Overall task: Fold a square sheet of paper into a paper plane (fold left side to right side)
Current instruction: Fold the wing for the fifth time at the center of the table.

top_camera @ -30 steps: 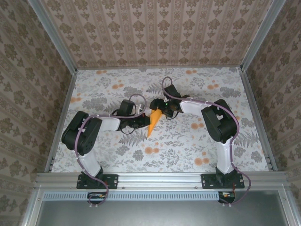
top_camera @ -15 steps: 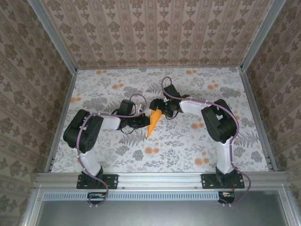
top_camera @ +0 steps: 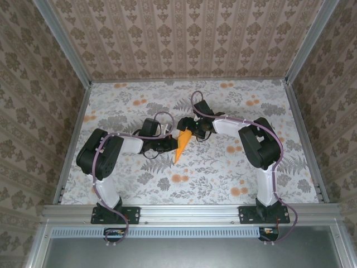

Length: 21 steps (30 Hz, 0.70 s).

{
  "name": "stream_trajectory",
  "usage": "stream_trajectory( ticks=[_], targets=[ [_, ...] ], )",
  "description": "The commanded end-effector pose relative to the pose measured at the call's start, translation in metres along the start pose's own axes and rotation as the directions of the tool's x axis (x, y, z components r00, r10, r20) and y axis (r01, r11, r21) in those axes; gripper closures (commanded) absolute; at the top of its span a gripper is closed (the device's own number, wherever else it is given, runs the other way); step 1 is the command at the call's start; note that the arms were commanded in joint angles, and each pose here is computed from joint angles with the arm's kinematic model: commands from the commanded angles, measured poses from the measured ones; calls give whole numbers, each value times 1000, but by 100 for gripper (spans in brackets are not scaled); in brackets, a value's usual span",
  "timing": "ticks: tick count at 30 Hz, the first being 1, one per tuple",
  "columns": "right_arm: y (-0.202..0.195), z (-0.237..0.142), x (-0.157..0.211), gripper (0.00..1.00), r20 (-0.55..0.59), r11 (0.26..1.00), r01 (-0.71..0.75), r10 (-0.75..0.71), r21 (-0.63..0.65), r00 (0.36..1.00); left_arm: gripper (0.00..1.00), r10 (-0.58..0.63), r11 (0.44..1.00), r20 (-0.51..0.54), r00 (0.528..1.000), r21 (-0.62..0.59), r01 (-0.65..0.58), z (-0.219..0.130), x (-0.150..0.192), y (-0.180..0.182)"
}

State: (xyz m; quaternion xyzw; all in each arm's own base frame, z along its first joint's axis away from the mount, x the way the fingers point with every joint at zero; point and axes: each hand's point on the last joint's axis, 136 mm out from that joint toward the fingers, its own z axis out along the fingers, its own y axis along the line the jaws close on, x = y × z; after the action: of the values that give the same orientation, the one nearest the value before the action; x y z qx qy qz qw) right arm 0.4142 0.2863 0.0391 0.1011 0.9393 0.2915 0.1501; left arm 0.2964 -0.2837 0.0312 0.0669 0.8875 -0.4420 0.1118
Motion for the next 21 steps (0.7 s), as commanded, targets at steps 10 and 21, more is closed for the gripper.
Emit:
stream_trajectory(
  ticks=[10, 21],
  targets=[
    [-28, 15, 25, 15, -83, 994, -7, 16, 107, 996, 98, 9, 1000, 5, 1000, -13, -9, 2, -5, 11],
    [-5, -3, 6, 14, -14, 999, 30, -30, 19, 999, 99, -14, 999, -22, 1000, -36, 13, 7, 4, 22]
  ],
)
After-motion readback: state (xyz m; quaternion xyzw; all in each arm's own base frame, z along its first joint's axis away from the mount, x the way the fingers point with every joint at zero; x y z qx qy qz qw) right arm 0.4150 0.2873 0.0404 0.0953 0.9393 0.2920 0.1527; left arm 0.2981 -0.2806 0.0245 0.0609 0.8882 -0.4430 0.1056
